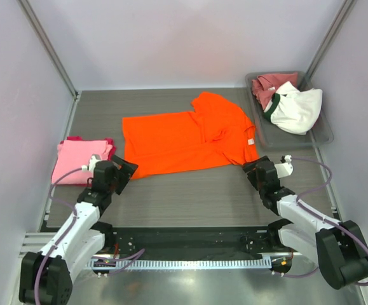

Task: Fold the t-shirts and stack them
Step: Fold the tshirt

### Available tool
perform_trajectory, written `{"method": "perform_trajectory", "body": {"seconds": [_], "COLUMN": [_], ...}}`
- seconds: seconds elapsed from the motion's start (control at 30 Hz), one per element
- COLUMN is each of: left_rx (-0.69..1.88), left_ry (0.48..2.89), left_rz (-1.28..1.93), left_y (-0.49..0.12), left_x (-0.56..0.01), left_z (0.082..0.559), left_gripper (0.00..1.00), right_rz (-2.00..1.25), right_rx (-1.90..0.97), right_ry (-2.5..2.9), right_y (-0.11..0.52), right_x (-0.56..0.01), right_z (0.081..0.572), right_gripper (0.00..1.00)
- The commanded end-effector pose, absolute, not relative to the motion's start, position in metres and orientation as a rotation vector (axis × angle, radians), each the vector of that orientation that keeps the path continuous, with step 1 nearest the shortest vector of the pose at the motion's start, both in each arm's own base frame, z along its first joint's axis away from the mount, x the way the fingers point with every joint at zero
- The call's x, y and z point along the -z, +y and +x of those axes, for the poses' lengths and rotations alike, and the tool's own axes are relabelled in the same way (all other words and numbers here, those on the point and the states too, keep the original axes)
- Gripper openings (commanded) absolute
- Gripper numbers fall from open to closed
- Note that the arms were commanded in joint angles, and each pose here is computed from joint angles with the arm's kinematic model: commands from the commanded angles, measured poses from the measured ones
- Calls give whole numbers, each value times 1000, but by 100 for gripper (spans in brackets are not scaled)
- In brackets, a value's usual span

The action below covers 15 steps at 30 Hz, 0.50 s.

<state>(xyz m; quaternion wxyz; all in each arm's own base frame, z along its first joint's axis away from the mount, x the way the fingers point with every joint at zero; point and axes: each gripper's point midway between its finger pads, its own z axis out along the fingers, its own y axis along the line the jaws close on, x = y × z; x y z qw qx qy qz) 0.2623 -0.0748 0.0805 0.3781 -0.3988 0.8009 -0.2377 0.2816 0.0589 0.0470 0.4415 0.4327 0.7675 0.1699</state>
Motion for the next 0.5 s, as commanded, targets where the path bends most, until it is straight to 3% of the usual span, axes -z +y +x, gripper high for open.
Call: {"method": "perform_trajectory", "body": {"seconds": [0.0, 0.3, 0.47], "left_rx": [614, 540, 476], "left_ry": [1934, 1923, 1879], "left_rz": [-1130, -1206, -1224], "left_y": [-70, -68, -58], "left_x": [-80, -53, -50], "left_z": [271, 278, 282], "left_gripper": [87, 82, 66], "right_rz": [1131, 1144, 1110], "right_rx": [-561, -526, -477], "right_ry": [1765, 1770, 1763], "right_y": [70, 72, 66], "right_x": [-78, -76, -80], "right_z": [304, 317, 319], "right_gripper": [65, 66, 63]}}
